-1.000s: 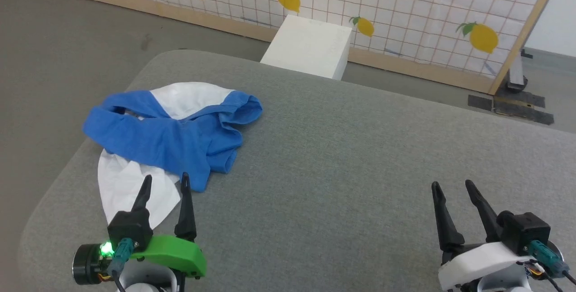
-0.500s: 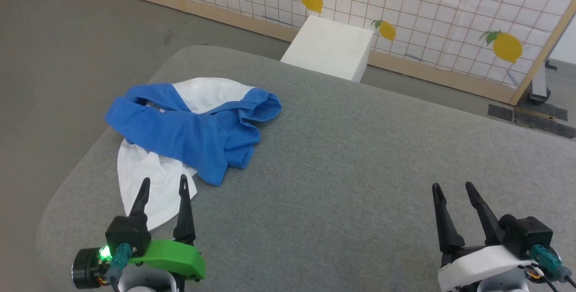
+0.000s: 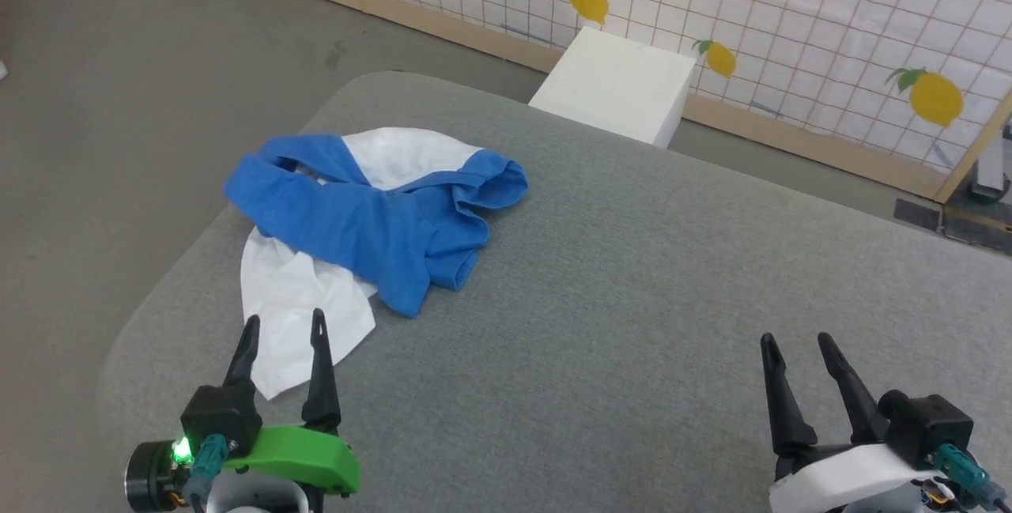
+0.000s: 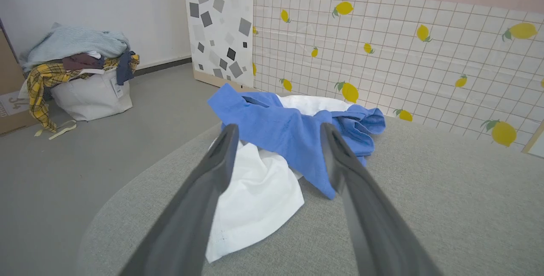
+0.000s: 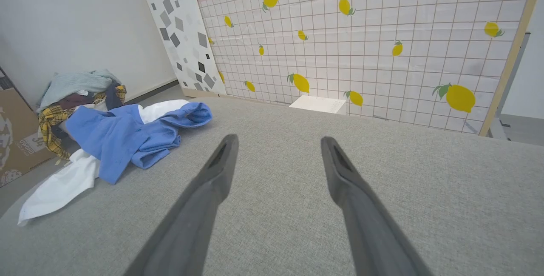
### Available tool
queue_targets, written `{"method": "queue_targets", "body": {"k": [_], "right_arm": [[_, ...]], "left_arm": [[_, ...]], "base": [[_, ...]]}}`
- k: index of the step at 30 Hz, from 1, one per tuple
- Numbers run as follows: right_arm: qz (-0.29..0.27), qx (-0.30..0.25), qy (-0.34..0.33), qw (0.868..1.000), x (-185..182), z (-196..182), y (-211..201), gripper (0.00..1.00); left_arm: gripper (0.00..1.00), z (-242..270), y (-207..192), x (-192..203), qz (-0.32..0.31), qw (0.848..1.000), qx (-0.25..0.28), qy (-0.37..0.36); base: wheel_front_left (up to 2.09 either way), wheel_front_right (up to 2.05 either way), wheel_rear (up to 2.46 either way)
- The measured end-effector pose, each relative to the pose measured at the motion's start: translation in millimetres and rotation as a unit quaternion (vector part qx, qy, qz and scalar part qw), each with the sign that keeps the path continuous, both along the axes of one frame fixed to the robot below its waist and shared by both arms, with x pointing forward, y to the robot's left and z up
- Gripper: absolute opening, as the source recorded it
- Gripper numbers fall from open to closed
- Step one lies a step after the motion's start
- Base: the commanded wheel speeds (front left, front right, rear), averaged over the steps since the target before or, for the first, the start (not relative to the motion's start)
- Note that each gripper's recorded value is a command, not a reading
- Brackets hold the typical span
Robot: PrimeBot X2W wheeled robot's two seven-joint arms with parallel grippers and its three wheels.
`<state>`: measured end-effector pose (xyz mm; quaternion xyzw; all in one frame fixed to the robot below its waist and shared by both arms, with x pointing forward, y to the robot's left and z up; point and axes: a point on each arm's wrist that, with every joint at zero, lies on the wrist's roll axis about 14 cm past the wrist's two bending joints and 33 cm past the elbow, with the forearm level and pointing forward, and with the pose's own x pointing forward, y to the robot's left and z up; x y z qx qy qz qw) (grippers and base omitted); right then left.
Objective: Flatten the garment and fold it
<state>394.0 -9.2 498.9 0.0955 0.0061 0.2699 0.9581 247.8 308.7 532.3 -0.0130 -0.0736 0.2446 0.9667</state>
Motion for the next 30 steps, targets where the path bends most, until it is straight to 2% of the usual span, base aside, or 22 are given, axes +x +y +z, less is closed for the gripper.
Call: {"method": "queue_targets", "body": {"k": [19,30], "right_arm": [[0.031,0.018,0.002,0.999,-1,-2,24,1.0],[0.024,0.005,-0.006,1.0,0,-2,19,1.0]], "left_arm": [[1.0,-1,16,-28,0.043,0.999,-0.007,-0.016],[1.0,-2,16,-27,0.043,0.999,-0.008,-0.015]], "base": [[0.0,0.0,0.0],[0.0,0.0,0.0]]}}
